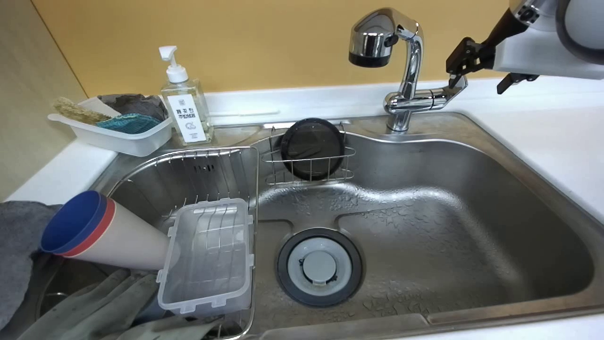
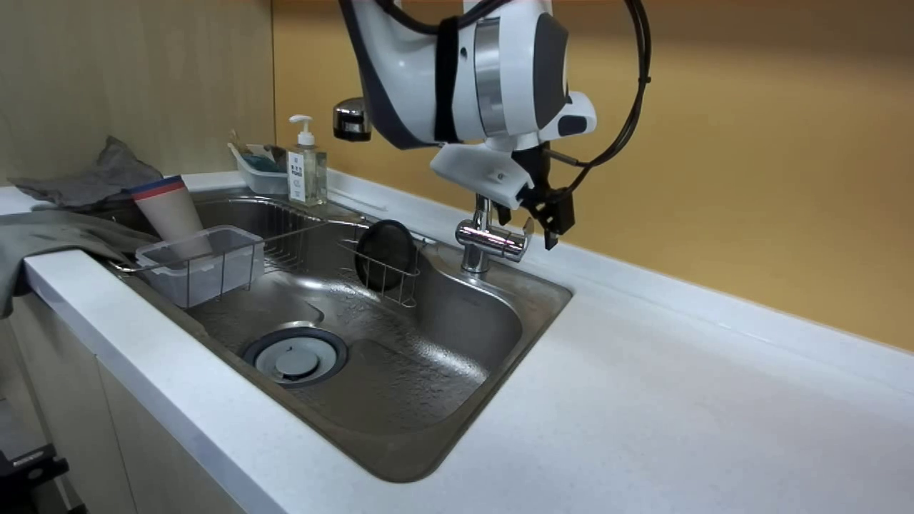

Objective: Push the faucet handle to the right.

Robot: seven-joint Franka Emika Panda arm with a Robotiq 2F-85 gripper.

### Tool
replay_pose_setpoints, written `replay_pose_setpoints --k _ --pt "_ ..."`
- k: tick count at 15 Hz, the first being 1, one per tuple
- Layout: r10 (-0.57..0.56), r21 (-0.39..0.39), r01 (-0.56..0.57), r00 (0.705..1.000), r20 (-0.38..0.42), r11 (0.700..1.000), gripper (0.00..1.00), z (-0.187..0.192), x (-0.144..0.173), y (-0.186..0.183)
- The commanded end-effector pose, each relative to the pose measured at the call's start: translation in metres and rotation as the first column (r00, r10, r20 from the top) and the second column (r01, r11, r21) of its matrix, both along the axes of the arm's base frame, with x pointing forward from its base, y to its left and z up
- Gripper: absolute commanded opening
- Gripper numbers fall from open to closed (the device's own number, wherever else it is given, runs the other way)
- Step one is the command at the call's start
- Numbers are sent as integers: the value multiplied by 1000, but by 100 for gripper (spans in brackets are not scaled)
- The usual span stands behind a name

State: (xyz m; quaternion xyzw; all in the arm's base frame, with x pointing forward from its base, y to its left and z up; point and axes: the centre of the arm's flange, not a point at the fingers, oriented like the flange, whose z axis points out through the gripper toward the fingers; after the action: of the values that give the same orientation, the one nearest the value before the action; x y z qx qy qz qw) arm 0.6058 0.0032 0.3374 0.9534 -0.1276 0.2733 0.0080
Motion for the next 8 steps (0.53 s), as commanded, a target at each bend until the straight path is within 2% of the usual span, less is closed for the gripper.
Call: replay_pose_setpoints --k 1,8 --pt "-6 -6 6 1000 23 1000 100 2 1 -2" --pt "-36 -13 36 999 25 999 100 -4 4 -16"
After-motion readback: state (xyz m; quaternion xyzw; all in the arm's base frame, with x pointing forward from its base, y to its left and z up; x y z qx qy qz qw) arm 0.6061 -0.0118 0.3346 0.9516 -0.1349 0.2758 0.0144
